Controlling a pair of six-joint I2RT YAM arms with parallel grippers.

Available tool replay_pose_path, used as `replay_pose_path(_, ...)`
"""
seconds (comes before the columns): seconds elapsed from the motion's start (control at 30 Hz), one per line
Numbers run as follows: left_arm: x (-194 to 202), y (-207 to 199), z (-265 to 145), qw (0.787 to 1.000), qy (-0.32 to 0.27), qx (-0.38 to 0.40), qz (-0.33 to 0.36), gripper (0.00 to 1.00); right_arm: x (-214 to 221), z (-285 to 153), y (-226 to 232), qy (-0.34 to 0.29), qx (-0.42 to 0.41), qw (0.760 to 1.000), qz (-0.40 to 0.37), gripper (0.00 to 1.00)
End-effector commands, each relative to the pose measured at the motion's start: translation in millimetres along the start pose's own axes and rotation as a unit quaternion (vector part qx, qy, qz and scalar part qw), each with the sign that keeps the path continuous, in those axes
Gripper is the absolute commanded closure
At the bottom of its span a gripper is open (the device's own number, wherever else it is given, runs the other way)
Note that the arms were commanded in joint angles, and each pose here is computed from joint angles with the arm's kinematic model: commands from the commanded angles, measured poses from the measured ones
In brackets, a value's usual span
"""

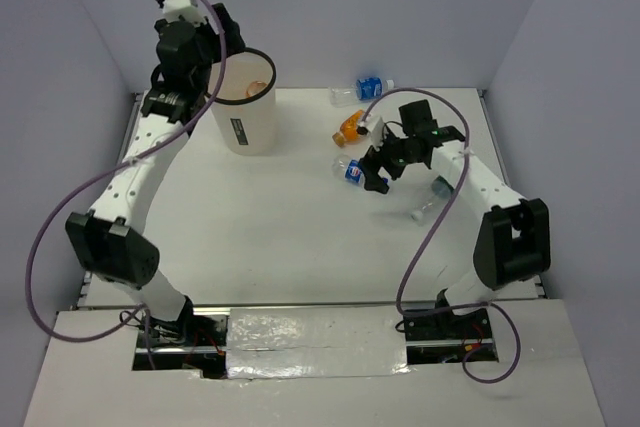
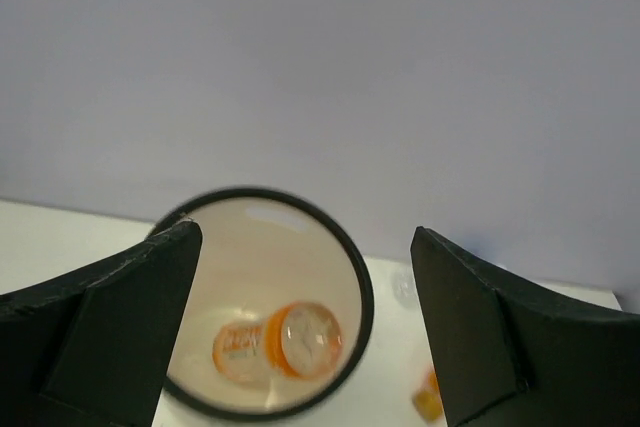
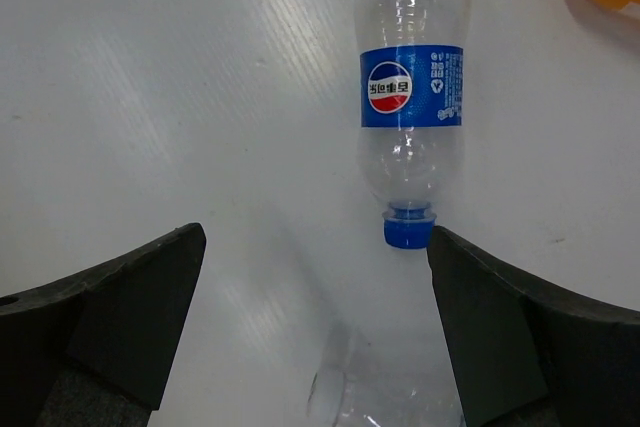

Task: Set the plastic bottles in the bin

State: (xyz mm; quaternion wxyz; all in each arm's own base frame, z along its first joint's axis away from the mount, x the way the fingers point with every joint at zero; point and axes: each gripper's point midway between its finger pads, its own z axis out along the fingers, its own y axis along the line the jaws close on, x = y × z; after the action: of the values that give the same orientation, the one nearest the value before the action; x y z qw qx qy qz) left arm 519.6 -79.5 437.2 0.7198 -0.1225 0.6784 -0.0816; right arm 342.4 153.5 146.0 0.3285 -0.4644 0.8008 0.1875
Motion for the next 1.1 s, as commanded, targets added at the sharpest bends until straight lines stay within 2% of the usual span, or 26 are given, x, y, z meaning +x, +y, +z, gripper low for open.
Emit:
replay_pose_path(0.0, -7, -5, -46, 0.998, 0.03, 0.048, -0.03, 0.0, -17, 18, -14, 0.024, 0.032, 0.999, -0.031, 0.0)
replay_pose_path(0.2, 26, 9, -126, 0.988, 0.098, 0.096, -0.071, 0.01, -15, 64, -35, 0.056, 0.058, 0.996, -0.024, 0.0)
replay_pose_path(0.3, 42, 25, -166, 0.985, 0.118, 0.089, -0.088, 0.01, -10, 84, -48, 0.077, 0.065, 0.995, -0.022, 0.0)
replay_pose_path(0.33, 35, 26, -185, 0.985, 0.108, 0.096, -0.093, 0.01, -1, 94, -50, 0.093, 0.063, 0.993, -0.019, 0.0)
replay_pose_path(0.37, 57, 35, -193, 0.983, 0.134, 0.084, -0.095, 0.01, 3, 98, -54, 0.101, 0.069, 0.992, -0.02, 0.0)
replay_pose_path(0.43, 68, 41, -210, 0.981, 0.145, 0.078, -0.105, 0.01, 11, 108, -63, 0.119, 0.079, 0.989, -0.023, 0.0)
replay_pose_path(0.53, 79, 55, -245, 0.979, 0.148, 0.061, -0.125, 0.01, 21, 117, -67, 0.135, 0.079, 0.987, -0.029, 0.06)
replay_pose_path(0.63, 110, 66, -267, 0.972, 0.171, 0.046, -0.154, 0.01, 27, 123, -66, 0.143, 0.071, 0.987, -0.033, 0.15)
replay_pose_path(0.73, 122, 69, -281, 0.965, 0.17, 0.04, -0.195, 0.0, 28, 127, -61, 0.141, 0.065, 0.987, -0.038, 0.22)
replay_pose_path(0.8, 141, 72, -286, 0.956, 0.184, 0.035, -0.224, 0.0, 25, 127, -57, 0.135, 0.056, 0.988, -0.041, 0.32)
replay_pose_path(0.83, 150, 70, -291, 0.95, 0.19, 0.039, -0.243, 0.01, 19, 124, -54, 0.127, 0.05, 0.99, -0.045, 0.42)
replay_pose_path(0.93, 157, 68, -297, 0.943, 0.19, 0.05, -0.268, 0.01, -4, 111, -48, 0.101, 0.048, 0.992, -0.054, 0.62)
replay_pose_path(0.97, 166, 69, -299, 0.938, 0.199, 0.046, -0.279, 0.01, -17, 106, -46, 0.082, 0.042, 0.994, -0.058, 0.73)
replay_pose_path(1.0, 172, 69, -302, 0.936, 0.203, 0.047, -0.284, 0.01, -36, 93, -40, 0.061, 0.041, 0.995, -0.064, 0.79)
replay_pose_path(1.07, 176, 68, -304, 0.931, 0.209, 0.047, -0.296, 0.01, -73, 75, -32, 0.015, 0.038, 0.996, -0.075, 0.83)
